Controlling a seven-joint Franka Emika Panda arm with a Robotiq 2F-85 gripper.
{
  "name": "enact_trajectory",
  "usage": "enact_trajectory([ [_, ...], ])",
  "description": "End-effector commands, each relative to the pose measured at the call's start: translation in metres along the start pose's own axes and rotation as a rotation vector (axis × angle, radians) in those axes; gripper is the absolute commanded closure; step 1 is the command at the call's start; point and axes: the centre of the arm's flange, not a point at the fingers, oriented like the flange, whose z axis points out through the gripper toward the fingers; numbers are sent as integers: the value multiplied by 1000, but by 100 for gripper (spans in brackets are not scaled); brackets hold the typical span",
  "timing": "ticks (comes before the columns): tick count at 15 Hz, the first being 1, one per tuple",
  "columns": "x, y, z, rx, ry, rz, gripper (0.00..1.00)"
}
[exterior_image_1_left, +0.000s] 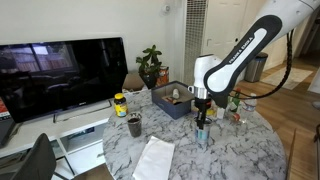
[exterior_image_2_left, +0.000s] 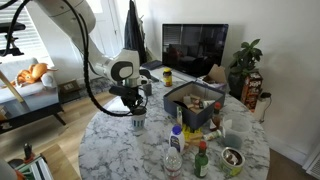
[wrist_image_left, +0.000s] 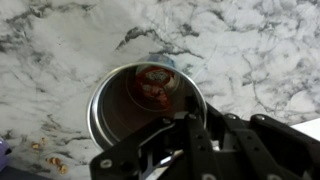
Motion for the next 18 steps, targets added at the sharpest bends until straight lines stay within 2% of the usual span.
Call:
enact_trajectory([
  [1, -11, 10, -19, 153, 32, -81, 98],
  [9, -31, 37, -77, 444, 263, -252, 98],
  [15, -50, 64, -88, 686, 424, -401, 98],
  [16, -50, 69, -86, 756, 433, -394, 98],
  [17, -37, 63, -87, 673, 408, -368, 94],
  [18, -42, 69, -87, 713, 424, -376, 94],
])
